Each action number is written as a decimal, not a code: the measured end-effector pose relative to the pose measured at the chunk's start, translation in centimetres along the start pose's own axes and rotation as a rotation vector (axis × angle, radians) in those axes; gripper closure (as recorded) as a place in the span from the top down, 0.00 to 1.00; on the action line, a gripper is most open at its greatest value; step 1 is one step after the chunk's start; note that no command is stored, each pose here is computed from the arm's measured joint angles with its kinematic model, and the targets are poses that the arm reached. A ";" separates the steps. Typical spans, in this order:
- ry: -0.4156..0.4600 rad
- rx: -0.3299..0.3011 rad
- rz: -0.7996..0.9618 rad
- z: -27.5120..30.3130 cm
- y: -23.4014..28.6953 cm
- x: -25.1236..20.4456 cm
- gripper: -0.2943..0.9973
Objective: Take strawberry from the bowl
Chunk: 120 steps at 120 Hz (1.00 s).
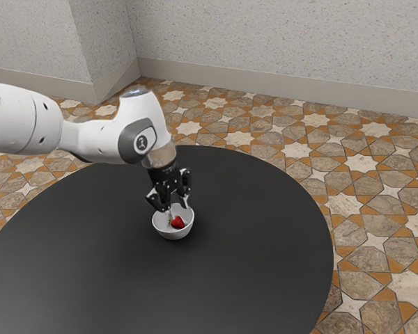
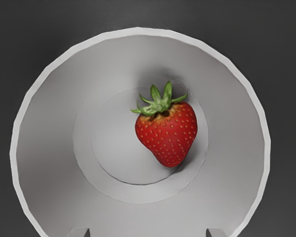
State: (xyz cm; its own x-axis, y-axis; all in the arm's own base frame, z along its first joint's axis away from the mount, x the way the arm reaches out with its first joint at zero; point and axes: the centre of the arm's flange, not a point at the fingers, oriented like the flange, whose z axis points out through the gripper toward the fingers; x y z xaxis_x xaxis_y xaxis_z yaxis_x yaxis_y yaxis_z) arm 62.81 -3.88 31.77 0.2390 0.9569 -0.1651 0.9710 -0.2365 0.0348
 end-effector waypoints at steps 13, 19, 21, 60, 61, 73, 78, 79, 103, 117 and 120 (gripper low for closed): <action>-0.002 0.001 -0.014 1.1 0.7 0.8 0.44; -0.002 0.000 -0.017 1.3 0.9 1.0 0.44; -0.002 -0.001 -0.018 1.4 0.9 1.0 0.43; -0.003 0.025 -0.052 3.0 0.4 2.5 0.41; -0.004 0.025 -0.052 3.0 0.4 2.5 0.41; -0.005 0.027 -0.055 3.3 0.4 2.6 0.41; -0.005 0.028 -0.057 3.6 0.5 2.6 0.41; -0.005 0.028 -0.057 3.6 0.5 2.6 0.41; -0.002 0.022 -0.062 4.8 0.5 3.5 0.41; 0.001 0.022 -0.068 5.2 0.4 4.2 0.41; 0.001 0.022 -0.068 5.3 0.4 4.3 0.41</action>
State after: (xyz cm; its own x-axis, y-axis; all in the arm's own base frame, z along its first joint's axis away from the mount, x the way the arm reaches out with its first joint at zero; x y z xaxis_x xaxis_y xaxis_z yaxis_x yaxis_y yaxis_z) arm 64.17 -0.74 25.85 0.1726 0.9710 -0.1654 0.9846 -0.1747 0.0018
